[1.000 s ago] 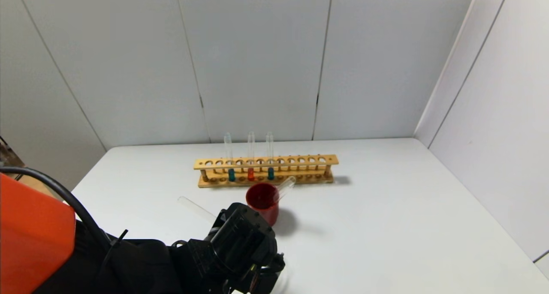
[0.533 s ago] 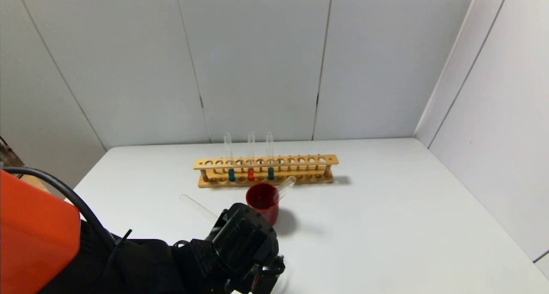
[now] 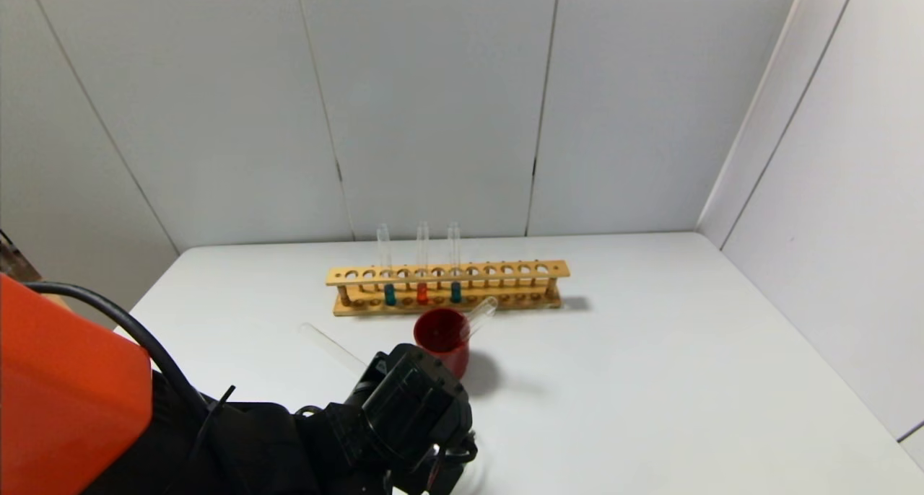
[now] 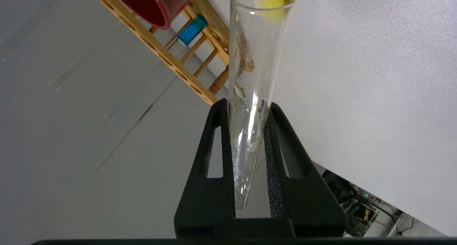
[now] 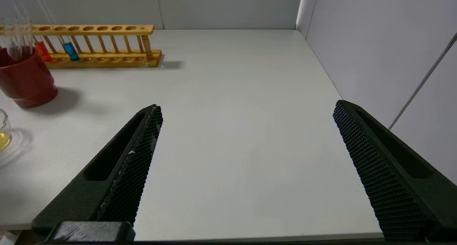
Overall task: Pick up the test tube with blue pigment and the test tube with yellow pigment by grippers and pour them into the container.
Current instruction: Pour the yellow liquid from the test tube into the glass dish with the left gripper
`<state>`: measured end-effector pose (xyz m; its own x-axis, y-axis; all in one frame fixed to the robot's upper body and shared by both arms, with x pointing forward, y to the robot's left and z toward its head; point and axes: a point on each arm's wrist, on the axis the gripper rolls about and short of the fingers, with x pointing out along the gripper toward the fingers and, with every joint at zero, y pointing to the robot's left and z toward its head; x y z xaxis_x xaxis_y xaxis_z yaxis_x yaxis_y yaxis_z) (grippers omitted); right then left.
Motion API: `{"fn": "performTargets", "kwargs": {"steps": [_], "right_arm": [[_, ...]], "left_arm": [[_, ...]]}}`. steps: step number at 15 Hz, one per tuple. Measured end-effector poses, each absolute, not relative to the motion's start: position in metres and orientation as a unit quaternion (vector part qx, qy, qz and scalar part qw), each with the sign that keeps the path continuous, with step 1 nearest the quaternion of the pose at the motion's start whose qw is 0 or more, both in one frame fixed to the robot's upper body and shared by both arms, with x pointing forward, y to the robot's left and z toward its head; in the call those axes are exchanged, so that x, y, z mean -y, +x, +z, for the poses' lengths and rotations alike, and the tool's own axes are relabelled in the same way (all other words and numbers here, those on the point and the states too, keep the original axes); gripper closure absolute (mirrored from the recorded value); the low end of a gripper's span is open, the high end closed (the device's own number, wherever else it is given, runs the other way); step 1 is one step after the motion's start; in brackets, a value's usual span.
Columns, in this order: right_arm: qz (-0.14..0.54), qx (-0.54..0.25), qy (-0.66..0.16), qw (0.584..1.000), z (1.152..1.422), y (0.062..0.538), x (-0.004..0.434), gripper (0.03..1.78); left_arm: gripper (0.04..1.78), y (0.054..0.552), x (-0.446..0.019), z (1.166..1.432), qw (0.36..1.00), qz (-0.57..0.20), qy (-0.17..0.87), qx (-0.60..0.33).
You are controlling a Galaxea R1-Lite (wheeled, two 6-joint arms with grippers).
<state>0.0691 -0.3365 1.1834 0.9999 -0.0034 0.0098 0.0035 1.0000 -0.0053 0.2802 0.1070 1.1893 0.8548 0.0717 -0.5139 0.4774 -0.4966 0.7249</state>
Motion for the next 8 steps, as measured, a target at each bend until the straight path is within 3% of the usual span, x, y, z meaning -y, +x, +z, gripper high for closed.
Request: {"fn": "performTargets", "kwargs": {"steps": [8], "right_arm": [[-0.002,0.005,-0.003,1.0,1.1834,0.0691,0.3365,0.07]], "left_arm": [[1.52,0.2815,-0.1049,1.1933,0.451,-0.217,0.853,-0.152]]}}
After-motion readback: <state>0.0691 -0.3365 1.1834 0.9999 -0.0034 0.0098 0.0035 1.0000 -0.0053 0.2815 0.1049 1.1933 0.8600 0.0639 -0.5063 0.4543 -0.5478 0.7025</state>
